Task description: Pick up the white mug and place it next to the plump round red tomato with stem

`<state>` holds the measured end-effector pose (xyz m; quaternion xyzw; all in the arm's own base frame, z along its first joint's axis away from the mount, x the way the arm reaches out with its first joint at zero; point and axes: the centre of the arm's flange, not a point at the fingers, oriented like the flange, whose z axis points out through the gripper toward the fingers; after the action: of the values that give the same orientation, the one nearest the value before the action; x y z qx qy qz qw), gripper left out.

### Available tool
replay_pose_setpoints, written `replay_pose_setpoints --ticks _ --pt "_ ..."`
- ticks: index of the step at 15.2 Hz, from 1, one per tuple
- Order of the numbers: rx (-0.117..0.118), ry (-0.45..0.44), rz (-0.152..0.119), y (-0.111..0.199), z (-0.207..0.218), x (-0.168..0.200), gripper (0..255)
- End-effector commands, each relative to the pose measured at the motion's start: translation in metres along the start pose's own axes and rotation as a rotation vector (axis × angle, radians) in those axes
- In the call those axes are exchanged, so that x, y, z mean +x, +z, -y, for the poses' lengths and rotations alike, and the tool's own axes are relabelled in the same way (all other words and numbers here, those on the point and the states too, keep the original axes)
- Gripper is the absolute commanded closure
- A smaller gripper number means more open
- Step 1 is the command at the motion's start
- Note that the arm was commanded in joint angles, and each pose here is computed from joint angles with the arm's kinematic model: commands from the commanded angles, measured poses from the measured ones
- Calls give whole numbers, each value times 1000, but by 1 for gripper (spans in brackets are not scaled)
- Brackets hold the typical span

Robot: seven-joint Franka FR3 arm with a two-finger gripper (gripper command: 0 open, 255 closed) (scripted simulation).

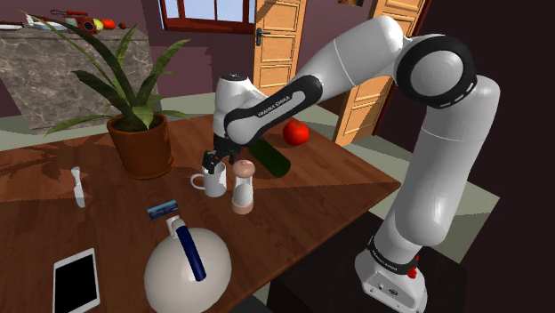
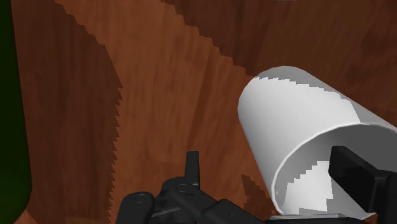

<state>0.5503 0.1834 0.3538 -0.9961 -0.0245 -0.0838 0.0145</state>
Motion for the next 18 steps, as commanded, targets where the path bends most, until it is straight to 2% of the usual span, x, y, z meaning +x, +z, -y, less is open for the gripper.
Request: replay_pose_setpoints --ticks 1,8,9,18 --pt "0 0 -1 7 0 0 0" --pt "0 0 0 7 0 0 0" --pt "0 0 0 7 0 0 255" --pt "0 0 -1 7 0 0 255"
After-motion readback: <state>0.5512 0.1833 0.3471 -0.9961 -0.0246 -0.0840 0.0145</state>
